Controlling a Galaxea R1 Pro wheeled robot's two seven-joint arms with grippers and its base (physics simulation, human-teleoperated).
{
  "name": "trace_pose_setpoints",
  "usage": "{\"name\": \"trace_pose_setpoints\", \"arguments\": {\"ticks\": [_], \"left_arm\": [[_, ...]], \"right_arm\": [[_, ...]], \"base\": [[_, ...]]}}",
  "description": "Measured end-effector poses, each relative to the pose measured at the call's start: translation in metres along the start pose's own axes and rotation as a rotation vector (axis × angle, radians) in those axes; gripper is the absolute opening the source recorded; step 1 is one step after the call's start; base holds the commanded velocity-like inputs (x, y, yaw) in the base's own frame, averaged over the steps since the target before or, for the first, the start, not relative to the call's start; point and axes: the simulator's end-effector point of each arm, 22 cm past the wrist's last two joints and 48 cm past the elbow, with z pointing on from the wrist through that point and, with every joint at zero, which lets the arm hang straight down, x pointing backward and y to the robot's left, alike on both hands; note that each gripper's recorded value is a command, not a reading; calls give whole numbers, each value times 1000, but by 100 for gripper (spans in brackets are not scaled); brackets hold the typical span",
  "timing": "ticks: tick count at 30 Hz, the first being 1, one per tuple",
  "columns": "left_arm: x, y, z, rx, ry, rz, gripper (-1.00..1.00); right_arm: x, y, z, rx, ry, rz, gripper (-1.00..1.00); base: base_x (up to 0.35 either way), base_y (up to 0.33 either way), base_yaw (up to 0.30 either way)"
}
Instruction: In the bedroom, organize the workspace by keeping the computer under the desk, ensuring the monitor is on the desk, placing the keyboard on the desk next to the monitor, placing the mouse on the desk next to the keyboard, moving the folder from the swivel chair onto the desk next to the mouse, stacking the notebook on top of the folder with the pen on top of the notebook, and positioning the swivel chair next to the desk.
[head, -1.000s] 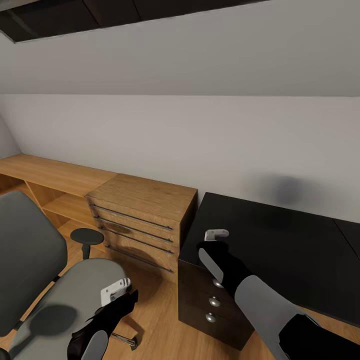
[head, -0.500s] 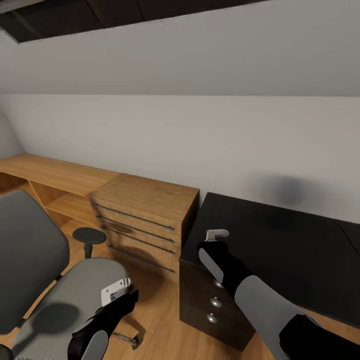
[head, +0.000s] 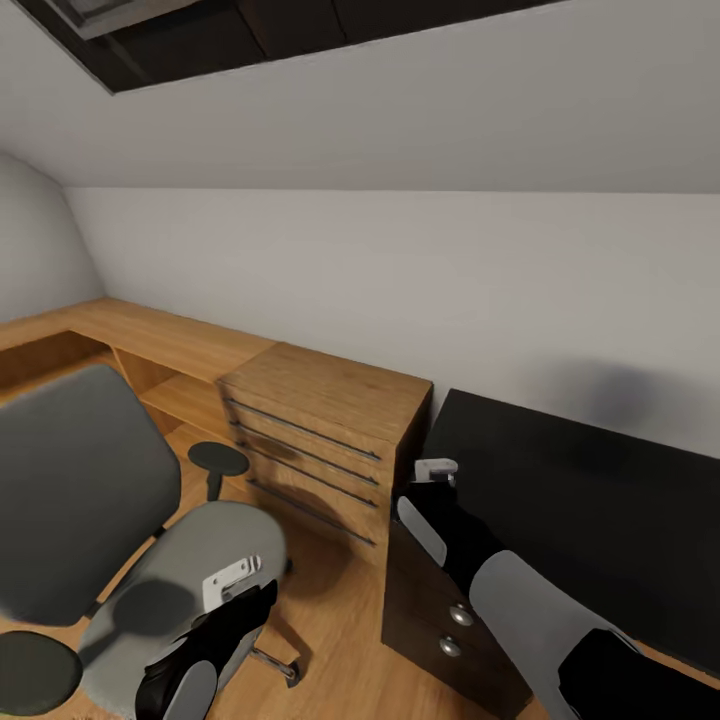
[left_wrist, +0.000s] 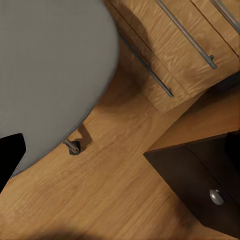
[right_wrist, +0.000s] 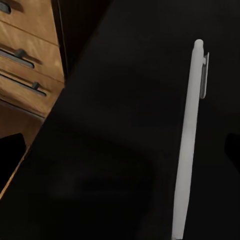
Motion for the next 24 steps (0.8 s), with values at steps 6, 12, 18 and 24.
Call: {"name": "trace_pose_setpoints", "arguments": {"ticks": [6, 12, 18, 24], "left_arm": [[0, 0, 0, 1, 0, 0, 100], [0, 0, 0, 1, 0, 0, 100], [0, 0, 0, 0, 0, 0, 100], [0, 0, 0, 1, 0, 0, 100]], "right_arm": [[0, -2, 1, 3, 1, 0, 100], [1, -4, 2, 8, 2, 1, 100], [1, -6, 2, 11, 3, 2, 100], [1, -6, 2, 11, 2, 1, 100]], "base": [[0, 0, 57], [0, 0, 10], [0, 0, 1], [0, 0, 0]]}}
